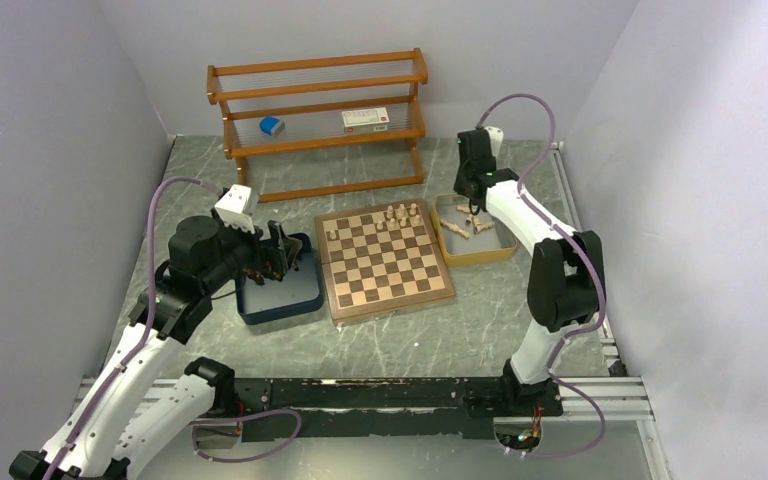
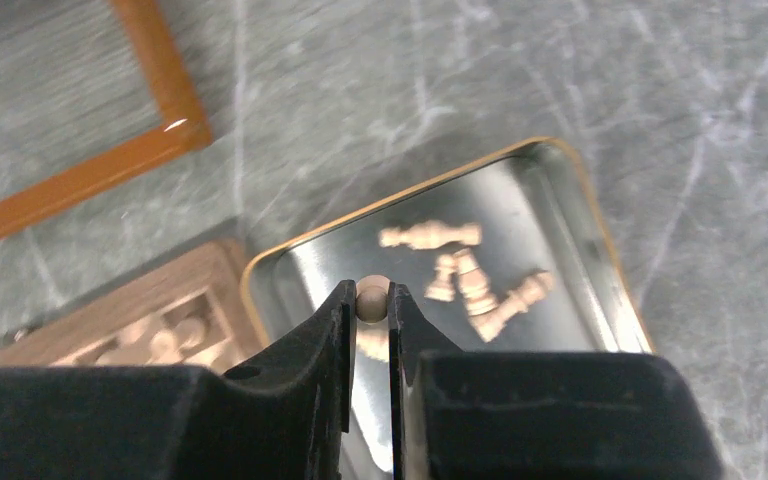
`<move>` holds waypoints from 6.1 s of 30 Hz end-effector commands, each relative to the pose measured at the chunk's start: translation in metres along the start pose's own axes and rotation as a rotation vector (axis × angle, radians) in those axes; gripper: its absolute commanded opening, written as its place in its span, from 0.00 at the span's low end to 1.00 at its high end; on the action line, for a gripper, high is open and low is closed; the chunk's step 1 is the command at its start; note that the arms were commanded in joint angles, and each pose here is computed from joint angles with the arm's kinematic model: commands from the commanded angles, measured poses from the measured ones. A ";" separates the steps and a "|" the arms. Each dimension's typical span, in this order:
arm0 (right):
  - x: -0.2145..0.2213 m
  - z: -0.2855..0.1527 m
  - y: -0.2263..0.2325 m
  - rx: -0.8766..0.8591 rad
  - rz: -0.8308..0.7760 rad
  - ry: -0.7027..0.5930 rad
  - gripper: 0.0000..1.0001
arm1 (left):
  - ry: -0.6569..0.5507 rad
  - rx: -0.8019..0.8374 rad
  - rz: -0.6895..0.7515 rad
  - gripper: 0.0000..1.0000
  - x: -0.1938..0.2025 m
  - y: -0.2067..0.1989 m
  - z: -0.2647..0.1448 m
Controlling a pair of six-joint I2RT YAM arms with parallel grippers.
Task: Set up the chess pieces on the board
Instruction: Pick up the chess piece from the storage box, then place the chess piece on the chessboard.
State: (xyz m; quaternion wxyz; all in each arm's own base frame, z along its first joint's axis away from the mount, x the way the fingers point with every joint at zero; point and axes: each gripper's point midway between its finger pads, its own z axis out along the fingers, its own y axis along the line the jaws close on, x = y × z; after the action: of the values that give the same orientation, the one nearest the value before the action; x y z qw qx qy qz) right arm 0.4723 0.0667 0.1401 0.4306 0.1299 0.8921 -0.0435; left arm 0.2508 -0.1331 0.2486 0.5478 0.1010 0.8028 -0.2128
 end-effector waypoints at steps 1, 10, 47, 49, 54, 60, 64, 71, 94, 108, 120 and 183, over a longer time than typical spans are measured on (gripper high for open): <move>-0.005 -0.027 0.051 -0.158 -0.096 -0.031 0.17 | -0.022 -0.002 0.014 0.99 -0.007 -0.001 -0.001; 0.034 -0.076 0.160 -0.387 -0.169 -0.011 0.18 | -0.025 -0.017 0.014 0.99 -0.008 0.002 -0.001; 0.132 -0.058 0.236 -0.242 -0.301 0.006 0.20 | -0.053 -0.002 0.012 0.99 -0.013 -0.001 -0.008; 0.134 -0.055 0.234 -0.230 -0.295 0.008 0.20 | -0.055 -0.003 0.013 0.99 -0.013 -0.001 -0.008; 0.135 -0.049 0.229 -0.214 -0.277 0.009 0.20 | -0.052 -0.002 0.012 0.99 -0.012 -0.002 -0.008; 0.139 -0.042 0.223 -0.197 -0.269 0.020 0.20 | -0.053 -0.003 0.012 0.99 -0.012 -0.001 -0.008; 0.142 -0.040 0.221 -0.192 -0.265 0.029 0.20 | -0.054 -0.002 0.013 0.99 -0.013 -0.002 -0.008; 0.148 -0.038 0.217 -0.175 -0.265 0.058 0.20 | -0.055 -0.002 0.014 0.99 -0.013 -0.001 -0.008; 0.162 -0.027 0.213 -0.186 -0.277 0.149 0.23 | -0.049 -0.002 0.011 0.99 -0.012 -0.001 -0.007; 0.160 -0.028 0.213 -0.183 -0.280 0.158 0.26 | -0.049 -0.007 0.012 0.99 -0.012 -0.001 -0.008; 0.142 -0.037 0.214 -0.195 -0.270 0.139 0.33 | -0.055 -0.010 0.010 0.99 -0.013 0.000 -0.009; 0.139 -0.038 0.232 -0.288 -0.215 0.163 0.38 | -0.063 -0.025 0.010 0.98 -0.014 0.002 -0.010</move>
State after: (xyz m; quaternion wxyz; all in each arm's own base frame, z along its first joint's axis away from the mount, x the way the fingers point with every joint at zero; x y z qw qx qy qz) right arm 0.4133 0.3161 0.0526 0.3460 -0.0341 0.9367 0.0414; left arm 0.2487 -0.1272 0.2564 0.5631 0.0926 0.7949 -0.2062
